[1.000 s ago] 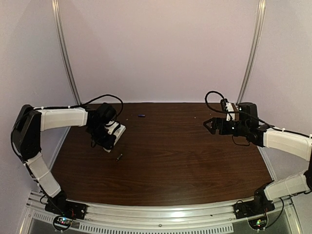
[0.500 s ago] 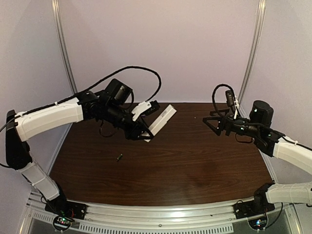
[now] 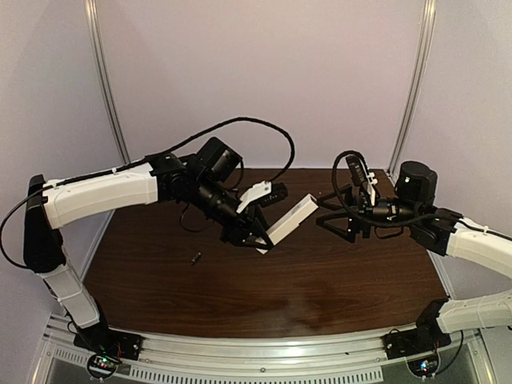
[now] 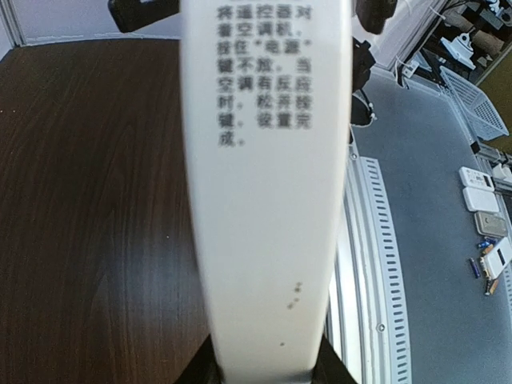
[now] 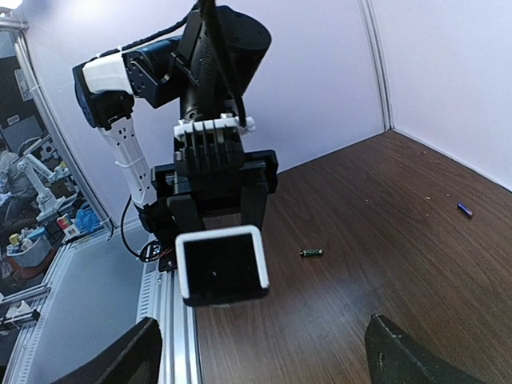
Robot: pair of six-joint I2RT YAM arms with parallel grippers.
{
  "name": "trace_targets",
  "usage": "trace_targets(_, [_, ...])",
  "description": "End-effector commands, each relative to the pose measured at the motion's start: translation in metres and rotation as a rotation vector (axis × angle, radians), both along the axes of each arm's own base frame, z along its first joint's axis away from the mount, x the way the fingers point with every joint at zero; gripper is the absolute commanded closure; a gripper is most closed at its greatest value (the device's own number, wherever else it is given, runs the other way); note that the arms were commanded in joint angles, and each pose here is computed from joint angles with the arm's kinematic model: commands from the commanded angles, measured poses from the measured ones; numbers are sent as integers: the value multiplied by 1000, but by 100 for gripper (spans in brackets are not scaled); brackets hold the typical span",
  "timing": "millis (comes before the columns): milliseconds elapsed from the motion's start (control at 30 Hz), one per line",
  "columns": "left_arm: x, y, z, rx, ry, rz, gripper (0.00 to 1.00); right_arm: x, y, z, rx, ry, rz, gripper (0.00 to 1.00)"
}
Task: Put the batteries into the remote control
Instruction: Pass from the left arm to the right
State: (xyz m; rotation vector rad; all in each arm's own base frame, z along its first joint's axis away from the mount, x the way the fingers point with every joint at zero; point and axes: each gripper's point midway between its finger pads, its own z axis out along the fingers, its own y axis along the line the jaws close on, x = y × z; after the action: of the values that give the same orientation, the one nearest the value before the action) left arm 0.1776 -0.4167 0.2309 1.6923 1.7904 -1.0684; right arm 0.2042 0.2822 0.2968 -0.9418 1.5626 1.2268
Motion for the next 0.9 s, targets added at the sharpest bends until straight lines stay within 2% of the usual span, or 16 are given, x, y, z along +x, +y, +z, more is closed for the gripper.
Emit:
trace_targets(0, [-8, -12, 8, -24, -36, -62, 90, -14, 12, 4, -27, -16, 74, 13])
trace_targets(267, [-13, -19, 1, -8, -36, -92, 92, -25, 26, 4, -50, -18, 145, 33])
trace_targets(500, [-13, -23, -1, -7, -31, -105, 92, -29, 29, 4, -57, -18, 168, 61])
trace_targets(867, [-12, -22, -6, 16, -35, -115, 93, -32, 32, 0, -94, -17, 182, 86])
